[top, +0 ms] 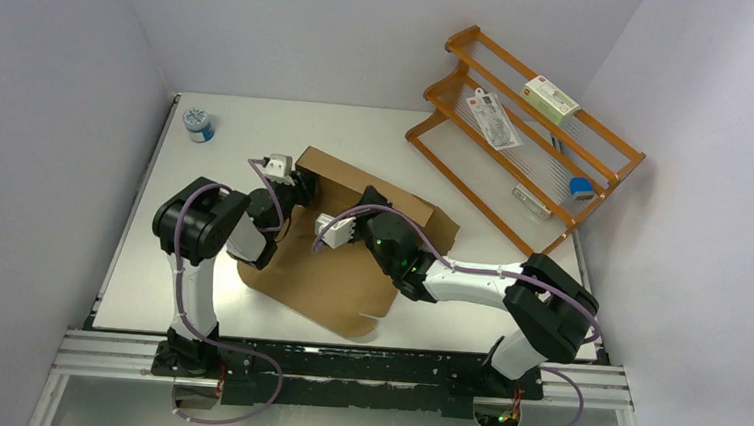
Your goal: Fold the paper box
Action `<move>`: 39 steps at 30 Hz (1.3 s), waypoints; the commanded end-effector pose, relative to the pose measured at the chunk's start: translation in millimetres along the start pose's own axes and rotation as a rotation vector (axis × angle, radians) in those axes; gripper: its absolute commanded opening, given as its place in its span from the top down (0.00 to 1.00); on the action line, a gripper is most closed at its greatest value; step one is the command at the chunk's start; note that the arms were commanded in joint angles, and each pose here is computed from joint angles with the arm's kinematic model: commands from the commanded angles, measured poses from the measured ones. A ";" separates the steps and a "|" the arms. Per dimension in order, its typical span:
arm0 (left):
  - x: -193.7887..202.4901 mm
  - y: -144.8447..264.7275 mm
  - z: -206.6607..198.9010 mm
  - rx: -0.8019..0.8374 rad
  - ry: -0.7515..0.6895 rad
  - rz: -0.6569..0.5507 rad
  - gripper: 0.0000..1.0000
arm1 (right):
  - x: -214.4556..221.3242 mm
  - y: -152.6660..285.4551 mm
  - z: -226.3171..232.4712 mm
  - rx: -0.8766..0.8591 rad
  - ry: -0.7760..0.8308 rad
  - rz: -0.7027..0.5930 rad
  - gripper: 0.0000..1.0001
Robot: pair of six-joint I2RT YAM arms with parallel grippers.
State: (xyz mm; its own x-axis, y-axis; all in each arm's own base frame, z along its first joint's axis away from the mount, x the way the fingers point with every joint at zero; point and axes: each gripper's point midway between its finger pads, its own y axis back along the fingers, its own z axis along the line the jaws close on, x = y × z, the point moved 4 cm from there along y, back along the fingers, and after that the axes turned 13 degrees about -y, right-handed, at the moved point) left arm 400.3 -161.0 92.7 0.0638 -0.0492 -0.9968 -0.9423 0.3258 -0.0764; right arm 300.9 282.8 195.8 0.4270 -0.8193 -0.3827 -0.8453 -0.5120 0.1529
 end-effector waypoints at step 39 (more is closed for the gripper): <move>-55.2 41.6 60.7 -0.752 0.100 -0.249 0.42 | 7.8 1.4 25.5 -0.140 -0.036 0.041 1.00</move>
State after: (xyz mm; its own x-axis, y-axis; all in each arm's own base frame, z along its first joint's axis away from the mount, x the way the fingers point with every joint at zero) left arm 383.7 -135.8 95.4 0.0702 -0.0575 -0.9959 -0.9878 -0.1434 -0.0613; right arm 298.9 294.7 200.8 0.4607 -0.7739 -0.4345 -0.8086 -0.5678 0.1540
